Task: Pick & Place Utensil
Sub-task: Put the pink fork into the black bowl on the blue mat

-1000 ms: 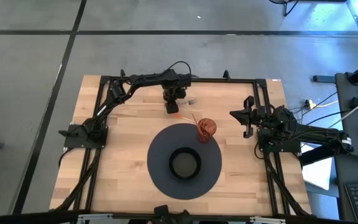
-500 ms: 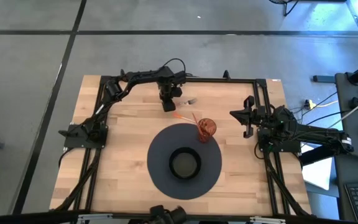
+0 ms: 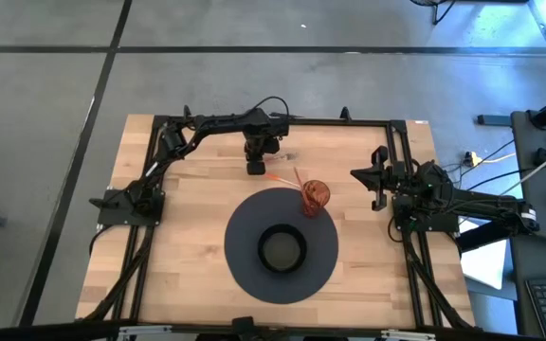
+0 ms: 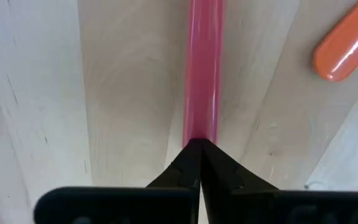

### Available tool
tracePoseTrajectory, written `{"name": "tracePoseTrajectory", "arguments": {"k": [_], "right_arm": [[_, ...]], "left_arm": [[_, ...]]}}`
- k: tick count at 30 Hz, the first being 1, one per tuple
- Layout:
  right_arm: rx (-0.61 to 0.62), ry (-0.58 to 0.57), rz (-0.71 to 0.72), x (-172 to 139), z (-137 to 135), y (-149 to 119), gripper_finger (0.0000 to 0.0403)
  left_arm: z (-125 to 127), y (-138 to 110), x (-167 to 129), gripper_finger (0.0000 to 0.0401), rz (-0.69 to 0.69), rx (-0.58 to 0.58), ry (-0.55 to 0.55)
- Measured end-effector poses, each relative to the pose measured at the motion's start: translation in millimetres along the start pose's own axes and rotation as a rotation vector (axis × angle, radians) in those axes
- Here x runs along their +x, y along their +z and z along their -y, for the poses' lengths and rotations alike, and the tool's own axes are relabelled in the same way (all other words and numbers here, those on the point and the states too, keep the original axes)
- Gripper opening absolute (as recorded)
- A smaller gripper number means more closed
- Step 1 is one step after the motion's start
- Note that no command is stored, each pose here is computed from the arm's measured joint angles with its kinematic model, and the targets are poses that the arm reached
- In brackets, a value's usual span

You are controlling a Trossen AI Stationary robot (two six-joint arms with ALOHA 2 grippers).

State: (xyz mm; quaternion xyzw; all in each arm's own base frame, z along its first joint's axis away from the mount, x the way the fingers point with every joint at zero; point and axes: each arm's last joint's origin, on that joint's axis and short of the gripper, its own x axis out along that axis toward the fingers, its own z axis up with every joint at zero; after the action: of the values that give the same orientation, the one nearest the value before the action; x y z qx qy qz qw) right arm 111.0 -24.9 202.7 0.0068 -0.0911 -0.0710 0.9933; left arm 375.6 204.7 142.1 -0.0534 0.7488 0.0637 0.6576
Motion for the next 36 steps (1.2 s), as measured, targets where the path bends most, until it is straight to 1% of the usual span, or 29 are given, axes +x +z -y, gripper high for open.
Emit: {"name": "tracePoseTrajectory", "arguments": {"k": [6, 10, 15, 18, 20, 24, 27, 29, 31, 34, 36], "right_arm": [[0.000, 0.000, 0.000, 0, 0, 0, 0.0004], [0.000, -0.001, 0.000, 0, 0, 0, 0.0004], [0.000, 0.000, 0.000, 0, 0, 0, 0.0004], [0.002, 0.007, 0.000, 0, 0, 0, 0.0004], [0.003, 0.009, 0.000, 0, 0, 0, 0.0004], [0.002, 0.009, 0.004, 0, 0, 0, 0.0004], [0.002, 0.009, 0.008, 0, 0, 1, 0.0004], [-0.001, 0.009, 0.011, 0, 0, 1, 0.0004], [0.000, 0.009, 0.018, 0, 0, 2, 0.0004], [0.001, 0.010, 0.029, 0, 0, 3, 0.0004], [0.001, 0.010, 0.032, 0, 0, 3, 0.0004]], "left_arm": [[-2, -3, -5, 0.0001, 0.007, -0.006, -0.012], [0, -9, 0, 0.0000, -0.051, -0.002, -0.034], [0, -26, 12, 0.0000, -0.135, -0.022, -0.059], [-2, -37, 14, 0.0001, -0.175, -0.063, -0.074], [-1, -43, 11, 0.0001, -0.165, -0.077, -0.068], [3, -51, -5, 0.0001, -0.105, -0.066, -0.030], [8, -59, -39, 0.0001, -0.008, -0.056, 0.016], [11, -61, -55, 0.0001, 0.053, -0.048, 0.037], [14, -61, -65, 0.0002, 0.120, -0.030, 0.060], [17, -56, -83, 0.0002, 0.260, 0.020, 0.108], [20, -48, -84, 0.0002, 0.324, 0.072, 0.141]]}}
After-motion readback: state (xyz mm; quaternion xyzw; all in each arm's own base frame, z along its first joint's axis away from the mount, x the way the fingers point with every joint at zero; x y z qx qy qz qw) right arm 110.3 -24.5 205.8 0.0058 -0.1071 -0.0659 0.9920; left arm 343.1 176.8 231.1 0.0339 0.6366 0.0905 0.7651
